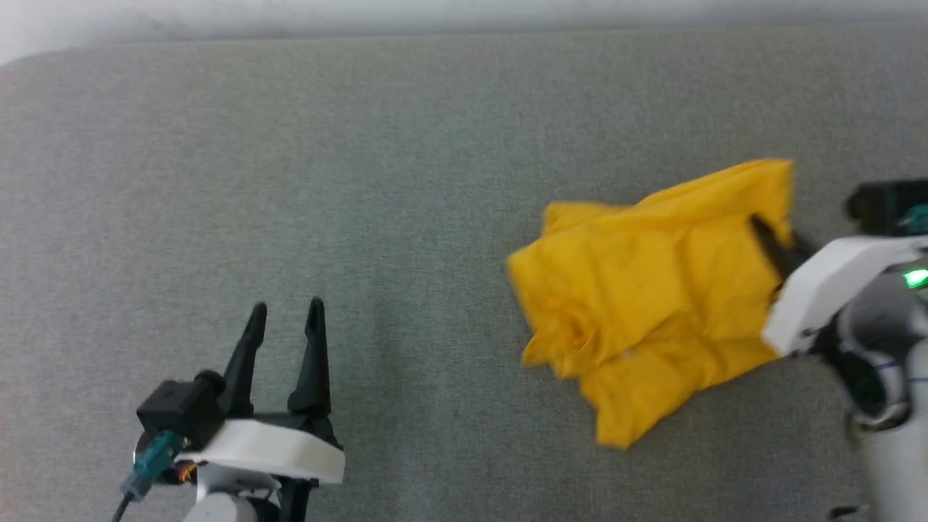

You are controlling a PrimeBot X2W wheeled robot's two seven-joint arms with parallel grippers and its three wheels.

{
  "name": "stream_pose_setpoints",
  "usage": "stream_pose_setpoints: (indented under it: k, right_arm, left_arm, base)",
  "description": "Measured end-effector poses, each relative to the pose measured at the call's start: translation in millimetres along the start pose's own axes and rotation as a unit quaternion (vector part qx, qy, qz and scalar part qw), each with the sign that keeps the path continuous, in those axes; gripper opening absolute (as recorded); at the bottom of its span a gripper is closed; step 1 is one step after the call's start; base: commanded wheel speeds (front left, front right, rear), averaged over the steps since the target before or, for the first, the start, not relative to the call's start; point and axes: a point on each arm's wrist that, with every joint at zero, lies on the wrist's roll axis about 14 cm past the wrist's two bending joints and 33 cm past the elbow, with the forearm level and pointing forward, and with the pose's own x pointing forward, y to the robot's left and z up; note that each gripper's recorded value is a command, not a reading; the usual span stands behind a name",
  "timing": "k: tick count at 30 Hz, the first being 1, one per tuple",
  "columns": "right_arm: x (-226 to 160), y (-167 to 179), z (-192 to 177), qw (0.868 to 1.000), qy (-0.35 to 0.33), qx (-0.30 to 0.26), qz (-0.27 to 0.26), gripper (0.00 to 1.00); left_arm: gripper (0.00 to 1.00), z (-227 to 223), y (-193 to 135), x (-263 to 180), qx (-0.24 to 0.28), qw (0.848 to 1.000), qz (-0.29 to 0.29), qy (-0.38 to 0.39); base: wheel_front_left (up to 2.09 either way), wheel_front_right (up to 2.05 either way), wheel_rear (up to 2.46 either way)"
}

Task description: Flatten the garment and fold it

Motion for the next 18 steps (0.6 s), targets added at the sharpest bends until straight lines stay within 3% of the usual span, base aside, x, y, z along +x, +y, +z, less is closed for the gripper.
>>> stream_pose_setpoints:
  k: [8, 18]
  right_arm:
    - [-8.1, -76.0, 27.2, 0.994, 0.021, -0.068, -0.084, 0.0]
    - [-25.1, -157.3, 54.0, 0.973, 0.044, -0.133, -0.184, 0.0]
  left_arm:
    - [1.0, 7.4, -15.2, 29.5, 0.023, 0.999, -0.035, -0.015]
    - [1.0, -2.9, -37.3, 65.7, 0.033, 0.997, -0.073, -0.008]
  base:
    - [0.0, 0.0, 0.0]
    - [0.0, 0.0, 0.0]
